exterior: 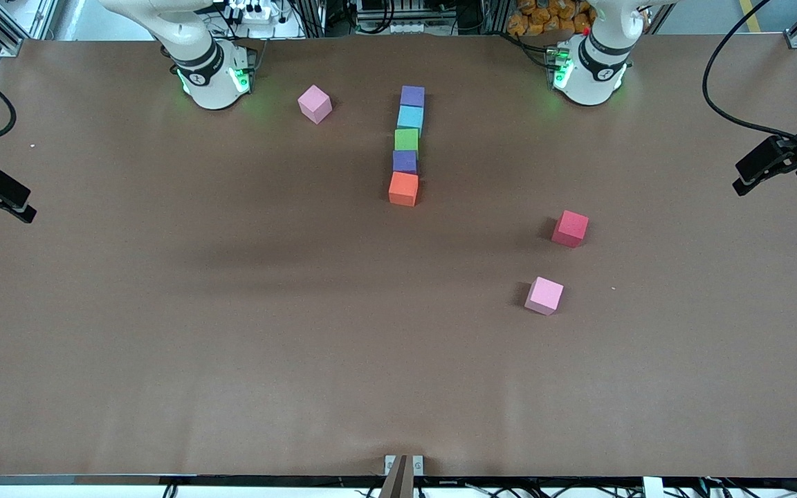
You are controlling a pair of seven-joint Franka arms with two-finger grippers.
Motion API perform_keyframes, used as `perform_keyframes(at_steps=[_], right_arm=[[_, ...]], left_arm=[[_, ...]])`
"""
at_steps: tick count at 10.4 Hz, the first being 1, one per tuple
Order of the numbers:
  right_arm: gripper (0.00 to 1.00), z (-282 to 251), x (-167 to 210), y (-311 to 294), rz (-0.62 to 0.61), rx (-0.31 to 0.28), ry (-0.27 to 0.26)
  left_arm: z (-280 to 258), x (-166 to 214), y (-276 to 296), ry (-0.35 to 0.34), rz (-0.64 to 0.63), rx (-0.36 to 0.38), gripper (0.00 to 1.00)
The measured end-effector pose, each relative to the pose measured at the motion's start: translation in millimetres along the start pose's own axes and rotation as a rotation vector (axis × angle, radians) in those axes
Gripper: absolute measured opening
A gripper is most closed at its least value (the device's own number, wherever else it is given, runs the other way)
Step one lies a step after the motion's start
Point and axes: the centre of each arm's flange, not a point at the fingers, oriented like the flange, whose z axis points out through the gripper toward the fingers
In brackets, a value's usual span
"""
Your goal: Arrange blocks into number 1
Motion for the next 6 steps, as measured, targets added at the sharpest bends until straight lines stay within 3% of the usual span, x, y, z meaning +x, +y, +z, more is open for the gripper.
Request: perform_keyframes(at_steps=[6], right_arm=[[1.00, 0, 0, 3, 0.006, -0.001, -0.001]], left_arm=[[-7, -3, -16, -0.004, 0.021, 0.004, 1.00]])
